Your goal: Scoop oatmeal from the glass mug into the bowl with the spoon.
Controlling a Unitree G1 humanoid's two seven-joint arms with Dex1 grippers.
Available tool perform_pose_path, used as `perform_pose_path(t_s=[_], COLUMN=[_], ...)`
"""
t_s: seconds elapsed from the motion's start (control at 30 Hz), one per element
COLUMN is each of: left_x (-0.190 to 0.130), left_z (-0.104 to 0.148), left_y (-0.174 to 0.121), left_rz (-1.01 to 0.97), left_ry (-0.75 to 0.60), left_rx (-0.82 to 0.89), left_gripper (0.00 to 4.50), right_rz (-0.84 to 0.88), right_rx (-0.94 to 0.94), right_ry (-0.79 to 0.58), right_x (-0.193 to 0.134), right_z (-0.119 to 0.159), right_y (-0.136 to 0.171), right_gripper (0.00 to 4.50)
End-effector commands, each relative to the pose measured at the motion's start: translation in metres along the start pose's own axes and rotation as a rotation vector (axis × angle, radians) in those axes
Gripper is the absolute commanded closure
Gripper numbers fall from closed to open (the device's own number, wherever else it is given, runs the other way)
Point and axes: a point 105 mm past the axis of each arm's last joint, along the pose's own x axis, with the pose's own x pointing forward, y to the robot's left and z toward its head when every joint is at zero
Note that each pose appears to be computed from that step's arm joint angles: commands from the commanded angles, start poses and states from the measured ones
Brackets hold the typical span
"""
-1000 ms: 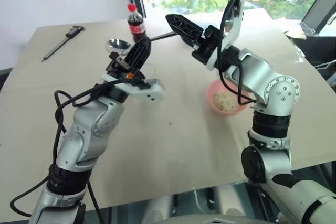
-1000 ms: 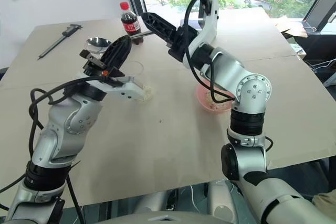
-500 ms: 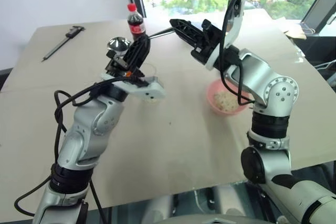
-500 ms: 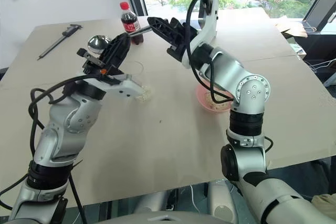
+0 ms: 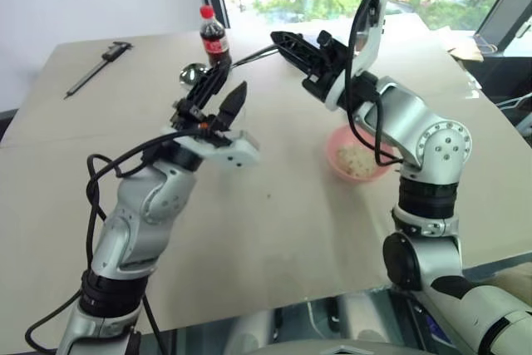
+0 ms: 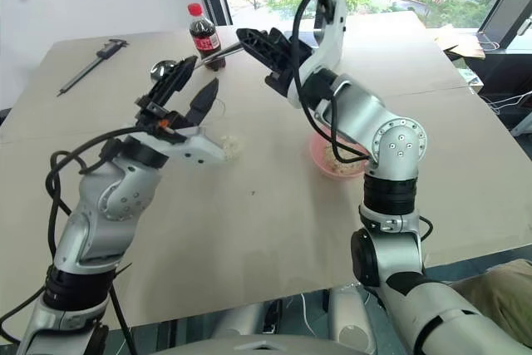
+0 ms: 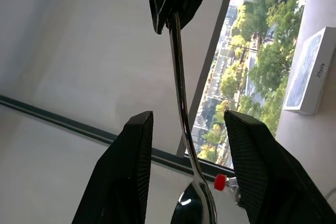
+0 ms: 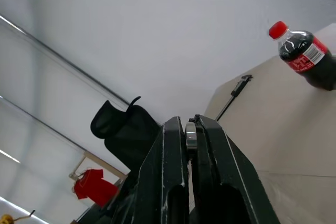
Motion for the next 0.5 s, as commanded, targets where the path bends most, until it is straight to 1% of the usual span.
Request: perform_pose_path(t_s=[0.03,0.13,0.17,0.23,0.27,0.37,0.43,0.5], left_x=[-0.018,-0.033,-0.042,-0.061,-0.068,-0.083,-0.088,-0.088], left_z=[0.007,-0.015,-0.03,-0.057,-0.067,-0.086,-0.09,-0.087], left_y=[0.024,0.035,0.039,0.034,0.03,0.007,-0.017,-0.036], left_rz=[0.102,0.177,0.206,0.229,0.225,0.176,0.087,0.011], left_ry=[-0.008,0.11,0.187,0.327,0.377,0.465,0.492,0.486], left_rx=[-0.055,-0.152,-0.194,-0.311,-0.364,-0.549,-0.708,-0.833], left_gripper=[2.18,2.18,2.18,2.18,2.18,2.18,2.18,2.18], right_rz=[0.01,-0.019,-0.034,-0.061,-0.073,-0.104,-0.119,-0.13], right_rx=[-0.038,-0.053,-0.062,-0.079,-0.087,-0.109,-0.126,-0.14], right_ry=[-0.081,-0.105,-0.115,-0.133,-0.14,-0.157,-0.171,-0.185], right_x=[-0.003,-0.006,-0.008,-0.012,-0.014,-0.019,-0.022,-0.024], right_z=[0.022,0.031,0.035,0.044,0.047,0.055,0.06,0.066], right_y=[0.004,-0.005,-0.009,-0.017,-0.02,-0.027,-0.03,-0.031], right_gripper=[4.5,4.5,4.5,4.5,4.5,4.5,4.5,4.5])
